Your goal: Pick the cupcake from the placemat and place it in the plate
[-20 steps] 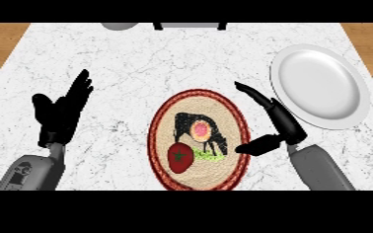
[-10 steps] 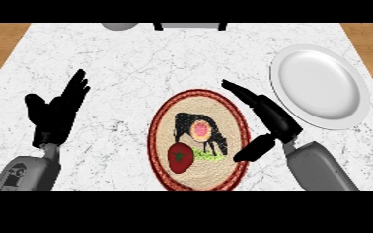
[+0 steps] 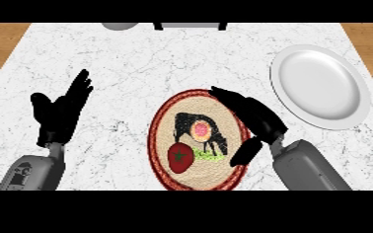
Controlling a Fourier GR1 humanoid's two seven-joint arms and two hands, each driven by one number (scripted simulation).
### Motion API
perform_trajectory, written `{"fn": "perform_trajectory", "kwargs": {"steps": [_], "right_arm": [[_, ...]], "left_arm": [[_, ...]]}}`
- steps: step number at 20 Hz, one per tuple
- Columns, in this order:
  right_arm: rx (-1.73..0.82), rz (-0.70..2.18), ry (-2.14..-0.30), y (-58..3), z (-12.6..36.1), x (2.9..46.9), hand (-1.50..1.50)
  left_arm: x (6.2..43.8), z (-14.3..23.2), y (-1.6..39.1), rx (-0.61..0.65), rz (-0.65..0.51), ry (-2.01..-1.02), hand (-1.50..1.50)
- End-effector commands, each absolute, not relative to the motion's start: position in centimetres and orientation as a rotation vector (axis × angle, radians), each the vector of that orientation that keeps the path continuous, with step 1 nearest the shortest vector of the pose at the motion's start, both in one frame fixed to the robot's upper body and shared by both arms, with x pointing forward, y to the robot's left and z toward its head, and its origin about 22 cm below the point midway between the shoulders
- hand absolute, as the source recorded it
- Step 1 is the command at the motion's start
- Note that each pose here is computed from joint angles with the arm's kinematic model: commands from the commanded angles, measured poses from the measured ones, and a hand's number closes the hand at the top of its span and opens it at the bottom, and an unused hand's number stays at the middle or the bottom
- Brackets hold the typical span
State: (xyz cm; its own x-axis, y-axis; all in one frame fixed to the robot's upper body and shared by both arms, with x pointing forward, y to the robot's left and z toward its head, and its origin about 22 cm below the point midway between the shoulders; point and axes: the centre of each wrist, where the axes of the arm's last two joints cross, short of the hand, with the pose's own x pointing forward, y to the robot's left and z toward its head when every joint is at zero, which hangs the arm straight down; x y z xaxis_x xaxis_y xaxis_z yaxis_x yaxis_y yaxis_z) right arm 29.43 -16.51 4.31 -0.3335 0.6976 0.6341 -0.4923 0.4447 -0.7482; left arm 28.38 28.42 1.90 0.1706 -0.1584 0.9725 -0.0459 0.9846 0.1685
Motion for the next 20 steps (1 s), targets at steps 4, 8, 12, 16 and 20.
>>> {"fn": "perform_trajectory", "kwargs": {"steps": [4, 8, 12, 16, 20], "right_arm": [[-0.236, 1.36, -1.366, -12.5, 5.2, 29.6, -1.5], [-0.232, 1.365, -1.31, -12.7, 4.0, 31.7, -1.5], [-0.239, 1.389, -1.298, -11.4, 3.0, 31.4, -1.5], [-0.271, 1.411, -1.271, -10.6, 1.6, 31.8, -1.5], [-0.289, 1.404, -1.287, -9.2, 2.3, 32.8, -1.5]], "left_arm": [[29.0, 1.2, 29.0, 0.174, -0.081, -1.41, 0.0], [27.5, 3.0, 29.7, 0.182, -0.082, -1.398, 0.0], [27.7, 2.3, 28.9, 0.178, -0.094, -1.403, 0.0], [27.9, 2.6, 27.7, 0.182, -0.073, -1.413, 0.0], [29.4, 2.2, 28.1, 0.163, -0.077, -1.387, 0.0]]}}
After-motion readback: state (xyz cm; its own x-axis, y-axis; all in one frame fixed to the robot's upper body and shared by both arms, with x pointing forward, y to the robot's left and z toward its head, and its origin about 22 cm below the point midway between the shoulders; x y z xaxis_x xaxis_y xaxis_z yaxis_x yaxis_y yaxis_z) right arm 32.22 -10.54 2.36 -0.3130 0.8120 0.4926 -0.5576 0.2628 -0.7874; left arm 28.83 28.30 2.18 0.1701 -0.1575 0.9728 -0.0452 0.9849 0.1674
